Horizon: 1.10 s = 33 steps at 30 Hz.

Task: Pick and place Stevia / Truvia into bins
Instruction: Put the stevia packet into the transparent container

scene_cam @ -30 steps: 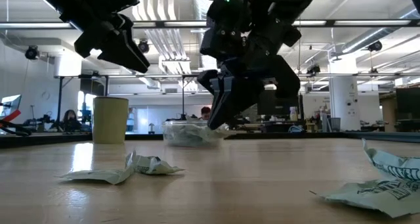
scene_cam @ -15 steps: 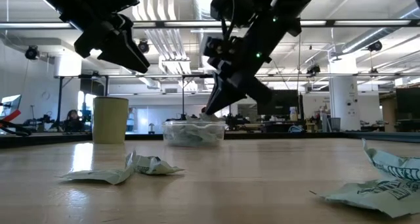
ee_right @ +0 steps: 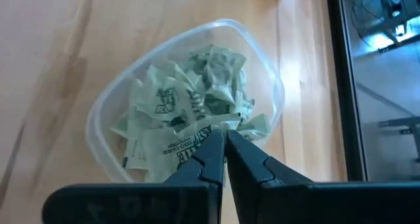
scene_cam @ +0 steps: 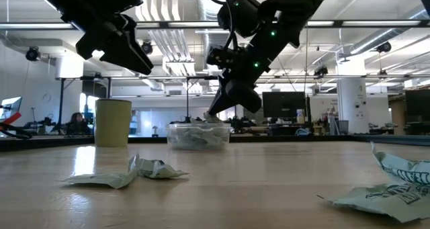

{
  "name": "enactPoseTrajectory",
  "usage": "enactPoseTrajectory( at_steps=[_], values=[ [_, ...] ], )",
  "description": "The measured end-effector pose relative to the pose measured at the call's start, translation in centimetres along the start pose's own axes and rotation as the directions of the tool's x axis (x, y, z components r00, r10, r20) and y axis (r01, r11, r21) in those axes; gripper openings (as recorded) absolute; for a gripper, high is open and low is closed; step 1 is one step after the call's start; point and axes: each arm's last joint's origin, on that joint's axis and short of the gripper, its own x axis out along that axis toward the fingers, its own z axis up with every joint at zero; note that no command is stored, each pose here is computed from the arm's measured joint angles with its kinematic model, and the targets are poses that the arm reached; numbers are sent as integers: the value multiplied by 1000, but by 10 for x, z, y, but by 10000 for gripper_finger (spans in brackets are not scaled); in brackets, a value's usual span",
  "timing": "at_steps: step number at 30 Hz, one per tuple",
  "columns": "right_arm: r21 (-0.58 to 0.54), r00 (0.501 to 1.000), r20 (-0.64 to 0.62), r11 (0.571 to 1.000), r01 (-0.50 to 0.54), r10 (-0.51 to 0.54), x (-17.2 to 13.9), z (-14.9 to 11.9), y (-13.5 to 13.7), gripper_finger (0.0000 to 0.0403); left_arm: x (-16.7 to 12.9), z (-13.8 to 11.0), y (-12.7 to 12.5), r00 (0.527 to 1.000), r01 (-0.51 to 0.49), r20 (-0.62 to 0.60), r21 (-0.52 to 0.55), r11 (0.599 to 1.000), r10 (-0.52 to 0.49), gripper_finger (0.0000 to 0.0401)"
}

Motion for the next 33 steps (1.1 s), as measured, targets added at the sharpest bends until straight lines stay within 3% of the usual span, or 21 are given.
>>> enactPoseTrajectory(
  at_steps=[5,9,18,29,33],
  values=[
    [43,1000,-5,999,4,-4,3,-4,-9,8,0,0,0,1000,0,0,0,1000,0,160],
    [50,997,38,996,-72,70,5,-6,-8,8,0,0,0,1000,0,0,0,1000,0,160],
    [66,997,48,995,-70,67,7,-10,-7,14,0,0,0,1000,0,1,0,1000,0,160],
    [94,997,37,993,-65,62,7,-12,-10,107,0,0,0,1000,0,1,-1,1000,0,160],
    [93,997,42,994,-63,60,0,-9,-14,124,0,0,0,1000,0,1,0,1000,0,160]
  ],
)
